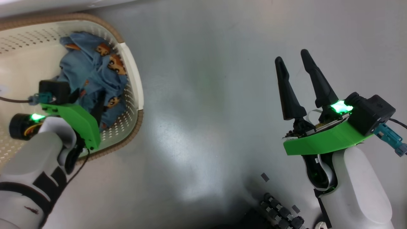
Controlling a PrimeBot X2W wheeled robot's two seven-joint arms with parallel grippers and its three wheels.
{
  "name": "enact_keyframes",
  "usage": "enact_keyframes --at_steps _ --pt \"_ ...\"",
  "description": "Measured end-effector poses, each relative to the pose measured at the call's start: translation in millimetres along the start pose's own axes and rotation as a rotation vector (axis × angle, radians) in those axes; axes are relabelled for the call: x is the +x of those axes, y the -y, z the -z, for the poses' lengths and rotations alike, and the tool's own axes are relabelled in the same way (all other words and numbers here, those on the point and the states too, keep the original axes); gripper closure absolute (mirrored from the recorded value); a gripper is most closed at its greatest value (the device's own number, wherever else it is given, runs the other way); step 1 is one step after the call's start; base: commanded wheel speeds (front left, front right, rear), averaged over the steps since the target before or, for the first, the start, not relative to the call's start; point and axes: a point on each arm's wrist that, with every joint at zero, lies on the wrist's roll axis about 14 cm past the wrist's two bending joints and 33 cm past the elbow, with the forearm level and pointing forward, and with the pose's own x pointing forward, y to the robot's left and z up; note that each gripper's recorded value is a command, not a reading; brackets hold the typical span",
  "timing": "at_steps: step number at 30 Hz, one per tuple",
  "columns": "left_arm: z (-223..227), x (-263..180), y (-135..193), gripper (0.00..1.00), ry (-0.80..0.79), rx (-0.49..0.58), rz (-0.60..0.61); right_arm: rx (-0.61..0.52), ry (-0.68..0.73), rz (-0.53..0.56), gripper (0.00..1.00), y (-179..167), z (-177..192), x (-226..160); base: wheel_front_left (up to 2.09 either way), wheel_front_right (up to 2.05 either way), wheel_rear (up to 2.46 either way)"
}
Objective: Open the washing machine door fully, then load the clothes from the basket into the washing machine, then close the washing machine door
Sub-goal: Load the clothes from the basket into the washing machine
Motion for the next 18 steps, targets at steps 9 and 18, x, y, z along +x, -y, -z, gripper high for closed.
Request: enact_keyframes --at_steps 9,18 --pt "7 4 15 1.0 -0.055 -0.037 0.054 -0.01 0.015 0.01 0.0 4 -8 -3 0.0 0.0 0.0" --pt "-13 -6 18 1.0 0.012 -0.06 0.046 -0.003 0.047 0.004 0.0 1 -21 -4 0.0 0.0 0.0"
